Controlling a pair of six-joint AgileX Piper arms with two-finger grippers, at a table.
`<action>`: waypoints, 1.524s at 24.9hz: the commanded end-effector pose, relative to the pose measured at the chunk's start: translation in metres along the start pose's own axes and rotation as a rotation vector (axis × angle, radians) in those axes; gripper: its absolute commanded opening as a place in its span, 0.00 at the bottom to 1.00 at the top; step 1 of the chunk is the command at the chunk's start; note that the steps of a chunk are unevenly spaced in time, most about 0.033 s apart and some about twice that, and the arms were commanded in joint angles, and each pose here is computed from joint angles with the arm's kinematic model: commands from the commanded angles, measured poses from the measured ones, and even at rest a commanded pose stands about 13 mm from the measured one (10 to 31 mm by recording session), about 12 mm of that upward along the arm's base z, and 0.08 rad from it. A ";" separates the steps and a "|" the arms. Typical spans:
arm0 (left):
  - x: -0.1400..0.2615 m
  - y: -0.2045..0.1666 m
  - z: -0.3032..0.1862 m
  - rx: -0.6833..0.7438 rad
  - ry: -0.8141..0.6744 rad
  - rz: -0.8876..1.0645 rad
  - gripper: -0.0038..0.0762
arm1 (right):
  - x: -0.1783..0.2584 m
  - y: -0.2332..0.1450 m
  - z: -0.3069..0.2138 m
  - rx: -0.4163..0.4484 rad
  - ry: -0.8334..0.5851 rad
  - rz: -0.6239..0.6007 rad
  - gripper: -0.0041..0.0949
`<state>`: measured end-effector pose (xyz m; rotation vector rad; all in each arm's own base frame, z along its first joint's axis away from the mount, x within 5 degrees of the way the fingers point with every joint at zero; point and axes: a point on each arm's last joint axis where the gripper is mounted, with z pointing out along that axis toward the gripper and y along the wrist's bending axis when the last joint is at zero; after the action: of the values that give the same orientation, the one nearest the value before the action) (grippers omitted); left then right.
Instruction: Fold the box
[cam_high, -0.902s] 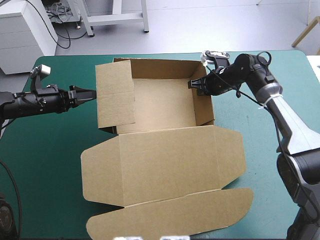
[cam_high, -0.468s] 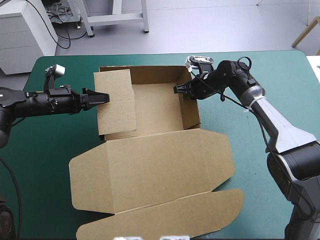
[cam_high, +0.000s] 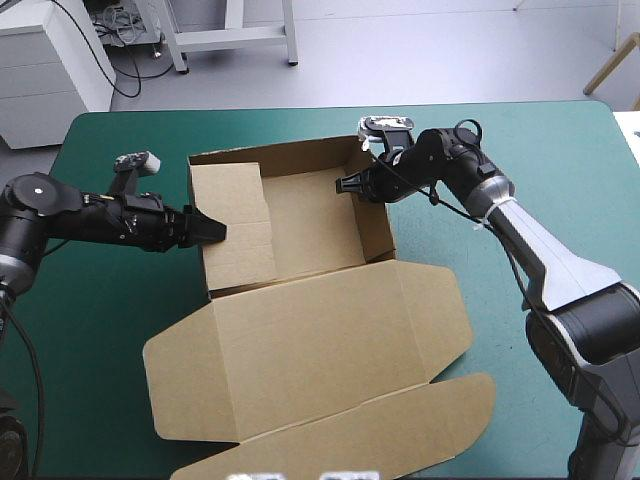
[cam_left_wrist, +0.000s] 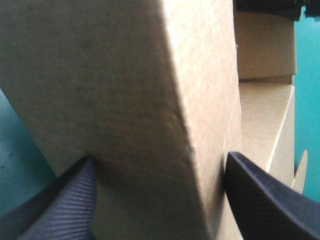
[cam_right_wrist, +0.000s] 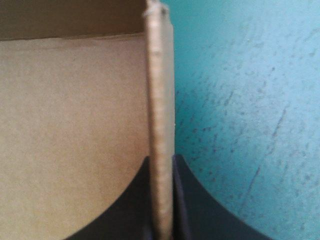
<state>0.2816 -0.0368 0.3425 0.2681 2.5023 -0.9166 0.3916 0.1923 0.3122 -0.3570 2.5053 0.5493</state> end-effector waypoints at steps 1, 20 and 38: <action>-0.003 -0.027 -0.002 -0.007 -0.037 0.008 0.65 | -0.012 0.025 -0.031 -0.056 -0.124 0.026 0.02; -0.001 -0.032 0.024 -0.472 -0.084 -0.095 0.04 | 0.003 0.042 -0.027 -0.030 -0.012 0.041 0.02; -0.076 -0.042 0.100 -0.476 0.168 -0.027 0.04 | 0.017 -0.001 -0.062 0.317 0.152 0.014 0.02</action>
<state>0.3660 -0.1290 0.3156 0.1234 2.8669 -0.2807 0.3554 0.1675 0.3328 -0.2377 2.7183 0.1149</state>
